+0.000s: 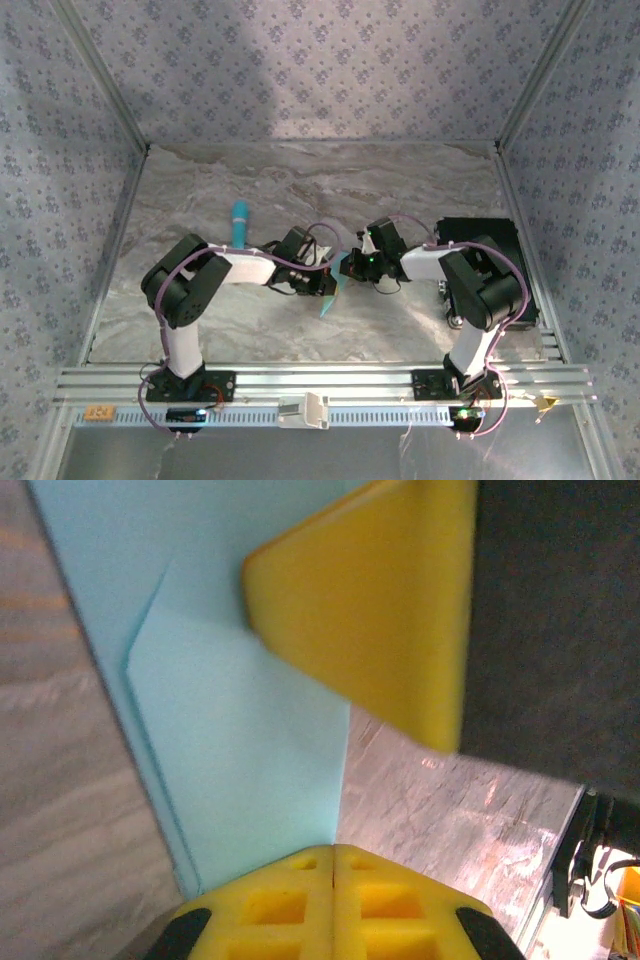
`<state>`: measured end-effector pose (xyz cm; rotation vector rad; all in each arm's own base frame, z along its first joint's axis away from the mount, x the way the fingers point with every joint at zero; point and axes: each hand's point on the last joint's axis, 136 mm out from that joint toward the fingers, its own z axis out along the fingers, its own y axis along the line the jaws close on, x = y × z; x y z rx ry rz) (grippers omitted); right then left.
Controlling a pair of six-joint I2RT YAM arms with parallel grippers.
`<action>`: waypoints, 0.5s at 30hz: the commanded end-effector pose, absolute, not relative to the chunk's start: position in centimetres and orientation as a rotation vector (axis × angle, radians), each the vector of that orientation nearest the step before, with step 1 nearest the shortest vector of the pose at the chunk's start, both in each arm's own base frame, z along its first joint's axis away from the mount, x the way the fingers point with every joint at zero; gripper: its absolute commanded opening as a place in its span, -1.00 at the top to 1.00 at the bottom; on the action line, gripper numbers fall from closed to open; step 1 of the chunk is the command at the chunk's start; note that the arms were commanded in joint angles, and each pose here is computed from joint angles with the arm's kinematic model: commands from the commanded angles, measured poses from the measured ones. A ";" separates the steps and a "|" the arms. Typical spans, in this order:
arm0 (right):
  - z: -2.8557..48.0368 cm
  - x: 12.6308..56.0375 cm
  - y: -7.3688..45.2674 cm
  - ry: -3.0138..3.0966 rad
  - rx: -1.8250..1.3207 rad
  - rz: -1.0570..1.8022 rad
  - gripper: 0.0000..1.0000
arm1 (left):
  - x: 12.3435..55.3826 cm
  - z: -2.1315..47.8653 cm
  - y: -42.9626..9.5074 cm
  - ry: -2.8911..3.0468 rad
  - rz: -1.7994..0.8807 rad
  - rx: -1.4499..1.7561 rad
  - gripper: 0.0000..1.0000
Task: Fold a paper plane with a square sheet of paper (pick it up from the middle)
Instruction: Fold the wing for the fifth time at the center of the table.
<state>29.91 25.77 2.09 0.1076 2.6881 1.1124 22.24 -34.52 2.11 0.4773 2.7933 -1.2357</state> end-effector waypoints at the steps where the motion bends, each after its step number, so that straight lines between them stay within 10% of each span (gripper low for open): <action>1: -0.1 29.4 24.0 2.737 0.194 1.050 0.84 | 20.3 2.5 -33.1 2.901 -1.169 0.476 0.96; 15: -0.2 29.4 23.6 2.730 0.210 1.056 0.84 | 22.9 4.8 -37.3 2.806 -1.284 0.506 0.85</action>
